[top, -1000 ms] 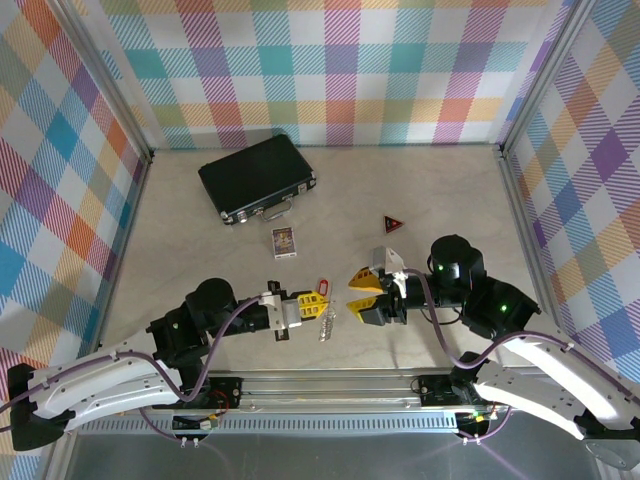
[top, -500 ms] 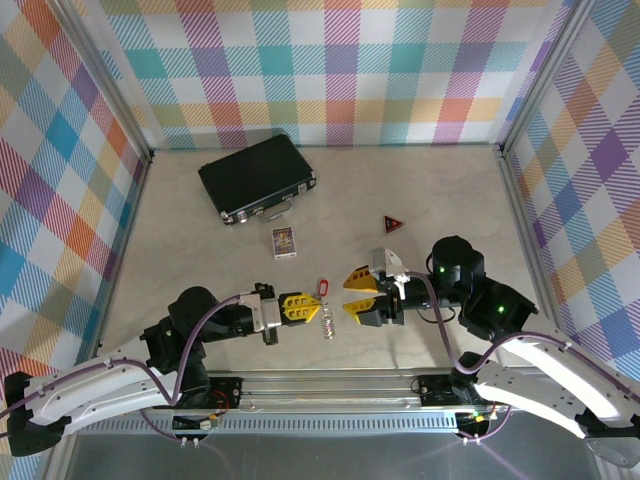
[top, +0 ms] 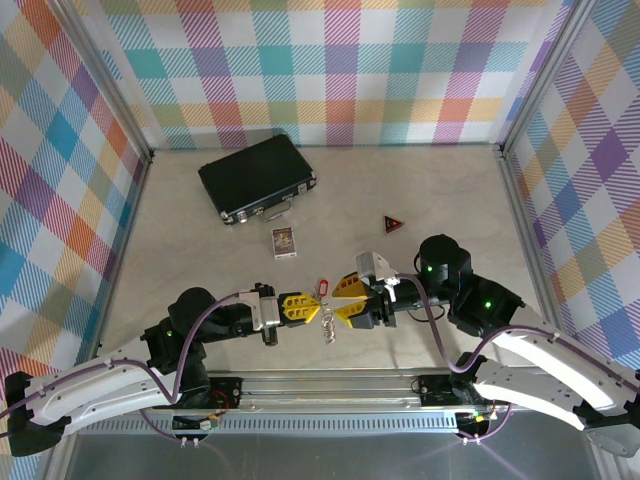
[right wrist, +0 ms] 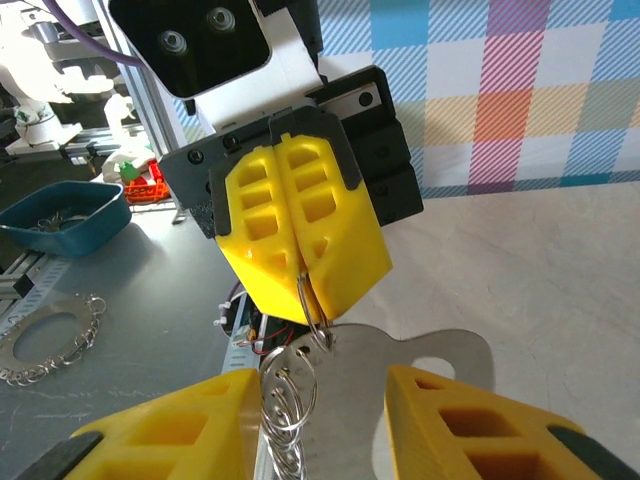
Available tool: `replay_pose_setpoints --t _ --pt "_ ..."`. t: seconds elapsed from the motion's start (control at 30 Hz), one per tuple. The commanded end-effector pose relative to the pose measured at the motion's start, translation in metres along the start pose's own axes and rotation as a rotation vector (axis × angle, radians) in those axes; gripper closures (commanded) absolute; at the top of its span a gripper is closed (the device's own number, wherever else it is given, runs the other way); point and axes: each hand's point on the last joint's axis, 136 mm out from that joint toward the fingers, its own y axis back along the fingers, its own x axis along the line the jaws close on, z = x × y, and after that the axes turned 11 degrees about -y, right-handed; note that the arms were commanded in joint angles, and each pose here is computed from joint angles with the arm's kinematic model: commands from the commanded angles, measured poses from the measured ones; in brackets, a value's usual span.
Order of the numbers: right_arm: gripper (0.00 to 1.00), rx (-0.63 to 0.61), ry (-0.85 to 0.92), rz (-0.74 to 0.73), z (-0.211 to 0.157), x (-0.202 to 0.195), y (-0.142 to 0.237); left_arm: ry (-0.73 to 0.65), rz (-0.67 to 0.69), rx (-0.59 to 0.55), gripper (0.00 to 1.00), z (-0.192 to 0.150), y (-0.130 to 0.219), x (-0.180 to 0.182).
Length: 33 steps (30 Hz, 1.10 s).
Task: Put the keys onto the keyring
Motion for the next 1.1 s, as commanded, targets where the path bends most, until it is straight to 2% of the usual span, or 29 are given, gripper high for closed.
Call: replay_pose_setpoints --t 0.0,0.53,0.9,1.07 --pt "0.65 -0.034 0.030 0.035 0.012 0.009 -0.001 -0.012 -0.005 -0.078 1.00 0.018 0.002 -0.001" --pt "0.77 -0.037 0.054 0.020 0.013 0.005 -0.011 0.002 -0.009 -0.073 1.00 0.013 -0.001 -0.002" --pt "0.97 -0.001 0.062 0.009 0.009 0.004 -0.013 0.007 0.001 -0.068 1.00 0.010 0.001 -0.002" --pt "1.00 0.032 0.083 -0.011 0.007 0.005 -0.011 0.008 0.028 -0.037 1.00 0.003 0.001 0.002"
